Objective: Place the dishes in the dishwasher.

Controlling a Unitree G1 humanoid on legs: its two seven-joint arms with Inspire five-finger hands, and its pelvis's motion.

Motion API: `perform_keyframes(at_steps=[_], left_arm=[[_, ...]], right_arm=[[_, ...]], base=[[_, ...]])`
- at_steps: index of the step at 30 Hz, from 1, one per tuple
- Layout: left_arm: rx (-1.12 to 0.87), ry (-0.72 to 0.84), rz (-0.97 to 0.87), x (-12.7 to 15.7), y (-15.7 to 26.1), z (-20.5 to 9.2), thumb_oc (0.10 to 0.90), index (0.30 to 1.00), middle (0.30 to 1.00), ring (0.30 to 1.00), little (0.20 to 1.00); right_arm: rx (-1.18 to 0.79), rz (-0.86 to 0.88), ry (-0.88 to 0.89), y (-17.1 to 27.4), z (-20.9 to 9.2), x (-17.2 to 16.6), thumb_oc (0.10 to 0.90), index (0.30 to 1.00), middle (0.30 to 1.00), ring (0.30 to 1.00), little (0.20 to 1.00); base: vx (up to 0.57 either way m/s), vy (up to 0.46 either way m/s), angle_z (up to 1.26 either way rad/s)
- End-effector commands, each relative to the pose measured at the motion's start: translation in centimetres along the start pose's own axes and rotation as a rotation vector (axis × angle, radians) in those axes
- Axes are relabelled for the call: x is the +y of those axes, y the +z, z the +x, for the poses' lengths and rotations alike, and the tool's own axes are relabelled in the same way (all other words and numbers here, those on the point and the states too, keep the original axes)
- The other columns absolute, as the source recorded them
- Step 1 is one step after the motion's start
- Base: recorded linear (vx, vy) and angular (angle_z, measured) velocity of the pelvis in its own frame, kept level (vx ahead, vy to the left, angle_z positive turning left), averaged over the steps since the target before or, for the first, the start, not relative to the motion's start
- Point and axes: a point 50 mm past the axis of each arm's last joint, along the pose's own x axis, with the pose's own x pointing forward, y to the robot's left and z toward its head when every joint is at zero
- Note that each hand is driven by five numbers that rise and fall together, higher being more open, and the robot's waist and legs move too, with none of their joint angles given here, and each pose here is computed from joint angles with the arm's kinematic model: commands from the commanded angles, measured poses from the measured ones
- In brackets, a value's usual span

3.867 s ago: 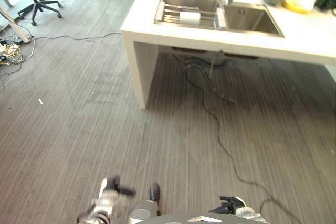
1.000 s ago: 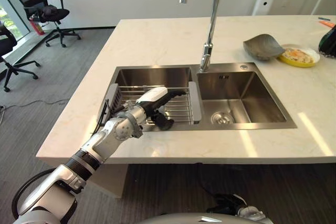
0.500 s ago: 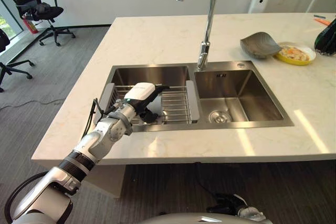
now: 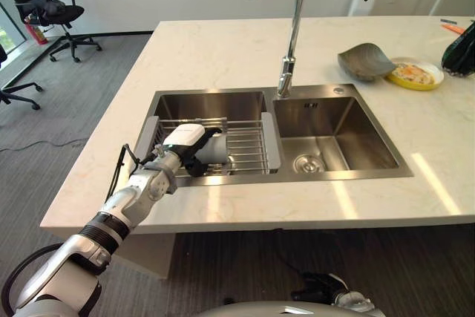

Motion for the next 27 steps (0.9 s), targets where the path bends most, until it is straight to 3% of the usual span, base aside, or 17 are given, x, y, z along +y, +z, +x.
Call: perform_keyframes(at_steps=[1, 13, 14, 15, 19, 27], left_arm=[[-0.059, 0.250, 0.082, 8.4, 1.6, 2.8, 0.800, 0.900, 0.900, 0.900, 0.900], [0.008, 0.068, 0.157, 5.9, 0.8, 4.8, 0.800, 0.900, 0.900, 0.900, 0.900], [0.021, 0.046, 0.160, 5.6, 0.6, 4.9, 0.747, 0.820, 0.820, 0.820, 0.820], [0.030, 0.038, 0.156, 5.4, 0.5, 5.0, 0.400, 0.300, 0.300, 0.300, 0.300], [0.041, 0.012, 0.170, 5.3, 0.3, 5.1, 0.400, 0.300, 0.300, 0.300, 0.300], [0.025, 0.170, 0.134, 6.3, -0.6, 3.5, 0.400, 0.300, 0.300, 0.300, 0.300]], right_arm=[[0.025, -0.070, 0.059, -0.6, 0.0, 1.0, 0.800, 0.900, 0.900, 0.900, 0.900], [0.047, -0.113, 0.069, -0.9, 0.0, 0.8, 0.800, 0.900, 0.900, 0.900, 0.900], [0.047, -0.115, 0.067, -0.8, 0.0, 0.7, 0.800, 0.900, 0.900, 0.900, 0.900], [0.047, -0.115, 0.065, -0.8, 0.0, 0.6, 0.800, 0.900, 0.900, 0.900, 0.900], [0.047, -0.112, 0.054, -0.6, 0.0, 0.2, 0.800, 0.900, 0.900, 0.900, 0.900], [0.048, -0.085, 0.046, -1.2, -0.2, 0.0, 0.800, 0.900, 0.900, 0.900, 0.900]], base=[[0.00, 0.000, 0.00], [0.00, 0.000, -0.01], [0.00, -0.001, -0.04], [0.00, 0.000, 0.00], [0.00, -0.001, -0.02], [0.00, -0.005, -0.03]])
